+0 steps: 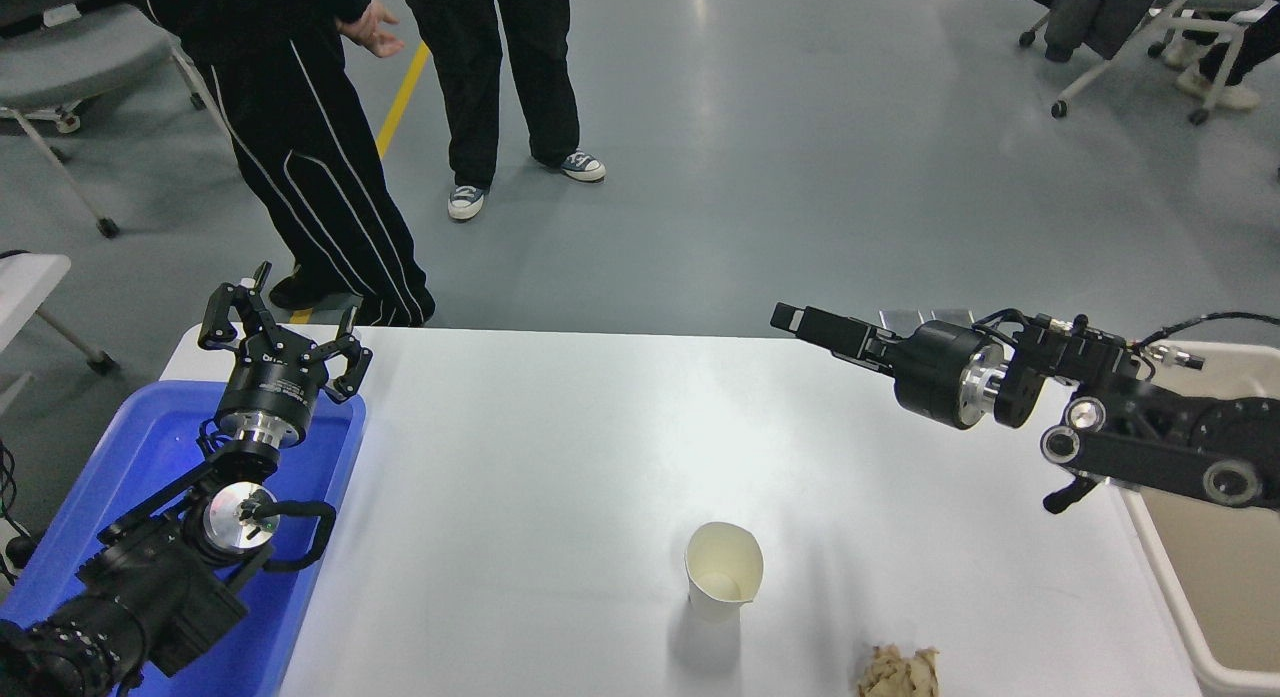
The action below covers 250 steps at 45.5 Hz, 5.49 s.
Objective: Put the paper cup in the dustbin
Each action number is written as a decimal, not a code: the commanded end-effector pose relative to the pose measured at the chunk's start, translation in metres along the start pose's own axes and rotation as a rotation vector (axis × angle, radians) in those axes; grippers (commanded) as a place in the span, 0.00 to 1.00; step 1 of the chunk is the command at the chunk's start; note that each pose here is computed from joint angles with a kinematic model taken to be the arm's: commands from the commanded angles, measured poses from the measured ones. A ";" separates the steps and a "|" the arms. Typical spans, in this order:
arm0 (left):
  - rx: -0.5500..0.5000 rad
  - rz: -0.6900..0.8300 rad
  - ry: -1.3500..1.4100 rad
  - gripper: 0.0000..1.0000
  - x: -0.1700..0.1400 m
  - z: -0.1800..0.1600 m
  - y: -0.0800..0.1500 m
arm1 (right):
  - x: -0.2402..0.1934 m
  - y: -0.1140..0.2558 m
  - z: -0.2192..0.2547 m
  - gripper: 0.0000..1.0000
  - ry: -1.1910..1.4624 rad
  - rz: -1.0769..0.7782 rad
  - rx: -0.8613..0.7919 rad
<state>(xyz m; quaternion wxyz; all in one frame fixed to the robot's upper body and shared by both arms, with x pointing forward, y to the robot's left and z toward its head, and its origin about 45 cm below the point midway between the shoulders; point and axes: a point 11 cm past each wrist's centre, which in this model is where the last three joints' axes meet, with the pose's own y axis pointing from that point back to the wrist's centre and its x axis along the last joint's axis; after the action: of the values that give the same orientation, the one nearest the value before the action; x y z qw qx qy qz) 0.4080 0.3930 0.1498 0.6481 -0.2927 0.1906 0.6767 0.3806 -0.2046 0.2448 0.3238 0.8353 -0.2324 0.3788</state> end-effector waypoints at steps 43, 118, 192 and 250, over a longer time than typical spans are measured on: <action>0.000 0.000 0.000 1.00 0.000 0.000 0.000 | -0.112 -0.071 -0.024 1.00 0.569 -0.673 0.059; 0.000 0.000 0.000 1.00 0.000 0.000 0.000 | -0.030 -0.058 -0.051 0.00 0.736 -0.685 0.072; 0.000 0.000 0.000 1.00 0.000 0.000 0.000 | 0.100 0.150 0.106 0.00 0.257 -0.225 -0.423; 0.001 0.000 0.000 1.00 0.000 0.000 0.000 | -0.084 0.325 0.289 0.00 -0.465 0.526 -1.137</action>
<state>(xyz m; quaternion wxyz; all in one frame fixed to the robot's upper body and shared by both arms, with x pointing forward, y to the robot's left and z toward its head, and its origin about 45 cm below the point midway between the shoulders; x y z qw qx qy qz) 0.4080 0.3930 0.1498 0.6480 -0.2927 0.1907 0.6768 0.2786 -0.6016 0.1919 0.5534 0.5677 -0.5977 0.1193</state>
